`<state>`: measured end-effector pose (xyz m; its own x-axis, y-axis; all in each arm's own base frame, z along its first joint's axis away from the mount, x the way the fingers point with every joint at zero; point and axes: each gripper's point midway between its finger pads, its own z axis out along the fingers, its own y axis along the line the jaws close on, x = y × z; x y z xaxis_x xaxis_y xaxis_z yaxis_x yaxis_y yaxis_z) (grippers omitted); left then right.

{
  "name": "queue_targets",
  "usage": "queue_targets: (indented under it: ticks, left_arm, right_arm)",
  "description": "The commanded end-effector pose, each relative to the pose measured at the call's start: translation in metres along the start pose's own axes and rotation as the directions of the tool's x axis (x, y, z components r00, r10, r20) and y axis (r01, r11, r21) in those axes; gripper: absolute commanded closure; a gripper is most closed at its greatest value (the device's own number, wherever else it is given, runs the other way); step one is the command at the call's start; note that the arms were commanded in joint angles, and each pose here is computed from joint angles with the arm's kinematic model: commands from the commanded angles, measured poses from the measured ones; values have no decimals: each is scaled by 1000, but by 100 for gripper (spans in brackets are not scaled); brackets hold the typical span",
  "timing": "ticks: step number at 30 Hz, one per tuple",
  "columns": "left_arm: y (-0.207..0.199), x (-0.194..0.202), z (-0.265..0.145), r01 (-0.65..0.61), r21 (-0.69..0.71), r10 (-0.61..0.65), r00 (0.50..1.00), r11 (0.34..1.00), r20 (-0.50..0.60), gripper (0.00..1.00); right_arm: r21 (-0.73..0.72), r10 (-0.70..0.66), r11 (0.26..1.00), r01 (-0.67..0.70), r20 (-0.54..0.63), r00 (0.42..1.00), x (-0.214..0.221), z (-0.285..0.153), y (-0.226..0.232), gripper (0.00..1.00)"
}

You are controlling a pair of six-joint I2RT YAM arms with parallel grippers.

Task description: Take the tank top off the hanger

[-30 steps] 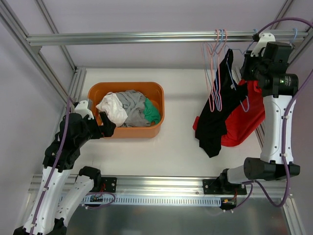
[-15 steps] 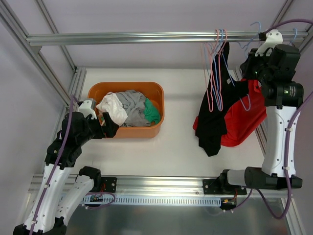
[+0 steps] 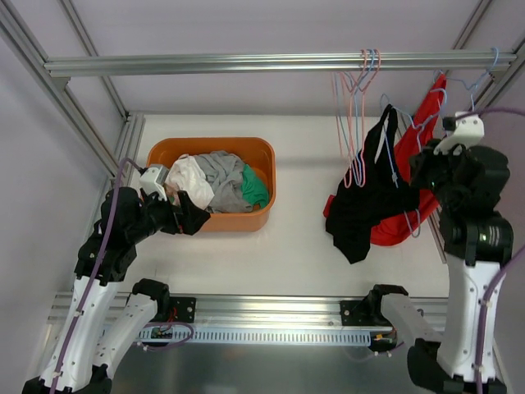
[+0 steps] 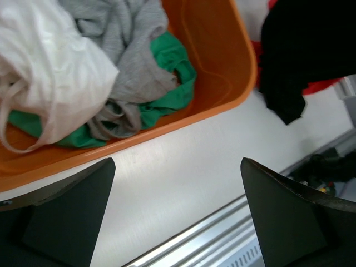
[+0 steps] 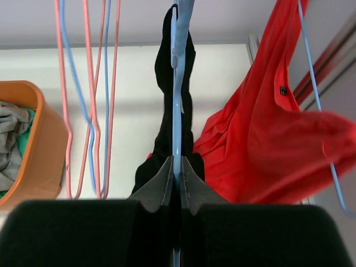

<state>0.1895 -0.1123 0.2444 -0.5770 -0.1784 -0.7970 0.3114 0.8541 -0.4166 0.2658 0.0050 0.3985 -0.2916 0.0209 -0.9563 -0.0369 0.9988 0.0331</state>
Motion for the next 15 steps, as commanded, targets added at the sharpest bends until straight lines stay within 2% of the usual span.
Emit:
queue_targets:
  ticks: [1, 3, 5, 9, 10, 11, 12, 13, 14, 15]
  left_arm:
    - [-54, -23, -12, -8, 266, -3, 999, 964, 42, 1]
    - [-82, -42, -21, -26, 391, -8, 996, 920, 87, 1]
    - [-104, -64, -30, -34, 450, -24, 992, 892, 123, 1]
    - [-162, -109, -46, -145, 544, 33, 977, 827, 211, 1]
    - [-182, -108, -33, -168, 567, 76, 980, 806, 183, 1]
    - [-206, -130, -50, -217, 601, 86, 967, 769, 239, 1]
    - [-222, -138, -53, -246, 623, 105, 961, 742, 255, 1]
    - [-246, -135, -56, -297, 663, 153, 951, 687, 268, 1]
    - [-262, -136, -34, -310, 658, 184, 949, 686, 255, 1]
    - [-282, -155, -49, -360, 670, 184, 929, 649, 321, 1]
  right_arm:
    - [29, 28, 999, -33, 172, 985, -14, -57, 0, 100]
    - [22, 31, 999, -37, 205, 978, -9, -94, 4, 100]
    - [-6, 29, 1000, -29, 173, 985, 7, -118, 11, 100]
    - [-40, -9, 999, 16, 172, 985, 11, -162, 20, 100]
    - [-73, -11, 997, 25, 185, 983, 10, -177, 26, 100]
    - [-102, -12, 994, 33, 195, 981, 9, -184, 32, 100]
    - [-130, -14, 991, 42, 209, 978, 8, -192, 37, 100]
    - [-159, -12, 986, 47, 216, 976, 7, -199, 42, 100]
    - [-198, -13, 978, 61, 233, 972, 5, -213, 49, 100]
    - [-209, -8, 976, 59, 238, 971, 4, -218, 51, 100]
